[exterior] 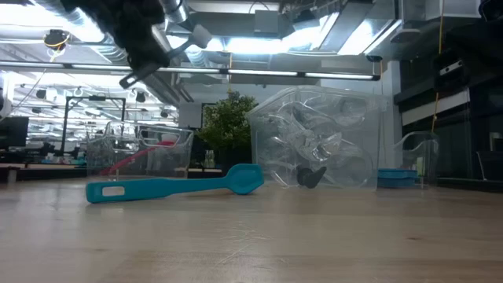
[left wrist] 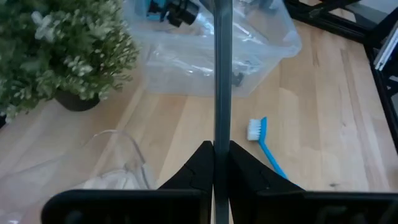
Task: Pick & Place Kitchen Sink Supplies
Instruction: Put the gray dish brush into the left transparent bin
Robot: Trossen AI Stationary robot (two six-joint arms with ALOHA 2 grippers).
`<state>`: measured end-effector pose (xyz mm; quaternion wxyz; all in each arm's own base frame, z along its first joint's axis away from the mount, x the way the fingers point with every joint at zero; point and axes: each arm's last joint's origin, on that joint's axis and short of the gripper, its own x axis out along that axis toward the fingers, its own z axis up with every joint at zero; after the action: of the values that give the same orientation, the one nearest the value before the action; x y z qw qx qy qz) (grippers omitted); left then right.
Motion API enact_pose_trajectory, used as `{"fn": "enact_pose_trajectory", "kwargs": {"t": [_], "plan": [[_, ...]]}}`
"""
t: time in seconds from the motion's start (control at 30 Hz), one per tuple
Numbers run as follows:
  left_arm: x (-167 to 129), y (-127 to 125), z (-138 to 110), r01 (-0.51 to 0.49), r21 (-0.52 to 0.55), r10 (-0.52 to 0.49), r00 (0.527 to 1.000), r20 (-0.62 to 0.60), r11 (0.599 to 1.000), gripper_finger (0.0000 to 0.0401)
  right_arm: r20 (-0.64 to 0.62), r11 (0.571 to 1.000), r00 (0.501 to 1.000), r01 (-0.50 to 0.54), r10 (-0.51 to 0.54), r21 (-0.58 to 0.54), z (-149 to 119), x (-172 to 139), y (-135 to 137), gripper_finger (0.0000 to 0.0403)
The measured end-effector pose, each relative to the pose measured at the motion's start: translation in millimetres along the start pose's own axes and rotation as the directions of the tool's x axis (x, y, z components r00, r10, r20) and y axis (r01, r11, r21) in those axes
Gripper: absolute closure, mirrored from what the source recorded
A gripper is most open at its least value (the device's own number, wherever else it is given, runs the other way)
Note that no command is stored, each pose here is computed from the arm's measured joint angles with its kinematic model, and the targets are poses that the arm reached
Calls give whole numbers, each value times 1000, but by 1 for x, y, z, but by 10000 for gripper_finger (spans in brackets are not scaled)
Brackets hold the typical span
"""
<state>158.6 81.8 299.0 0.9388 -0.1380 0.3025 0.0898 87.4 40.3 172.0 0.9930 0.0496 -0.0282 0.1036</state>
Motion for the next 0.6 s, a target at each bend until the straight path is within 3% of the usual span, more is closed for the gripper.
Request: {"fn": "enact_pose_trajectory", "kwargs": {"t": [0.33,0.6], "plan": [[-4,28,-7,37,-31,-35,998,52,999,385,0,1000,1000,0,0,0,0,0,0,370],[16,40,-11,66,-60,-68,997,-40,996,385,0,1000,1000,0,0,0,0,0,0,370]]}}
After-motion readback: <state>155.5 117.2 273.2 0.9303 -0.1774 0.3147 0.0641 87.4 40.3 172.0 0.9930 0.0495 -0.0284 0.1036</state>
